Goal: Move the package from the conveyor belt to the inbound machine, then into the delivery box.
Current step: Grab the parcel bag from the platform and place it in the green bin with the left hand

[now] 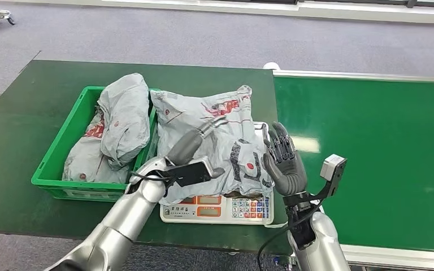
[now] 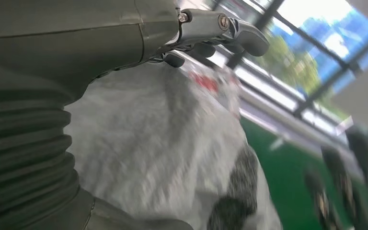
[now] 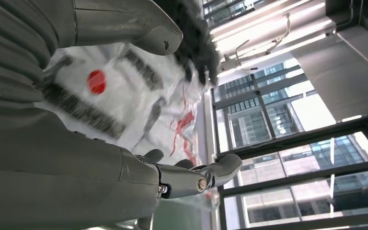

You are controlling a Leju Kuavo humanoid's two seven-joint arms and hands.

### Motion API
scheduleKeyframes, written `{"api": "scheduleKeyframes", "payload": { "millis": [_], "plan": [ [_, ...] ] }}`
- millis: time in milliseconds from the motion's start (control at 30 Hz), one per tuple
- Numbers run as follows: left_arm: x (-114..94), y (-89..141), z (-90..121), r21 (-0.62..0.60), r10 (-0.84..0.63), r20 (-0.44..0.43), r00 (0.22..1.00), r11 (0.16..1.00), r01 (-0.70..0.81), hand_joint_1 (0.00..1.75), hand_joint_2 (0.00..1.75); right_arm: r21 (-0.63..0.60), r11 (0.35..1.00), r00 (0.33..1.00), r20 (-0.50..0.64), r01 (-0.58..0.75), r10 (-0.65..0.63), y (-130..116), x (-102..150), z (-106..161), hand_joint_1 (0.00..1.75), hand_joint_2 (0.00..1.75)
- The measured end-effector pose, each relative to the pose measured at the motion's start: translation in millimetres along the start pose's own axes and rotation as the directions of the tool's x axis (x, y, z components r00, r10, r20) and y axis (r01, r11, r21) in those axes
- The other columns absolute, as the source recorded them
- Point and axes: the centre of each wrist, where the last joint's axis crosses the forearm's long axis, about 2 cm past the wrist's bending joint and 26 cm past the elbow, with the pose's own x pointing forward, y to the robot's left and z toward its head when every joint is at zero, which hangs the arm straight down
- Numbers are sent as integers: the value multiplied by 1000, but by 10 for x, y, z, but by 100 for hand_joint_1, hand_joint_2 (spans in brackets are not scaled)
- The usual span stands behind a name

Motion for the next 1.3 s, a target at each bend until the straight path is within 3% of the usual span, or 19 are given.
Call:
{"api": "scheduleKeyframes", "payload": {
  "millis": [100, 333, 533, 667, 1067, 1300],
  "plan": [
    [-36, 85, -109, -205, -30, 19, 999, 978, 33, 0, 175, 9, 1000, 1000, 6, -1, 1, 35, 30, 4, 0, 175],
    [-161, 330, -109, -546, -113, -61, 992, 836, 61, 0, 175, 26, 1000, 999, 41, 16, -17, 80, 102, 96, 0, 175],
    [-247, 618, -30, -658, -183, -122, 975, 750, 59, 0, 175, 48, 999, 997, 74, 24, -27, 115, 174, 190, 0, 175],
    [-289, 690, 18, -686, -241, -136, 961, 723, 84, 171, 175, 58, 998, 995, 90, 27, -32, 125, 205, 193, 0, 175],
    [-315, 744, 48, -709, -333, -124, 935, 689, 151, 175, 175, 75, 997, 994, 100, 28, -36, 133, 236, 230, 0, 175],
    [-290, 830, 18, -657, -431, -75, 899, 700, 281, 175, 175, 66, 997, 994, 102, 29, -36, 122, 227, 322, 0, 175]
  ]
}}
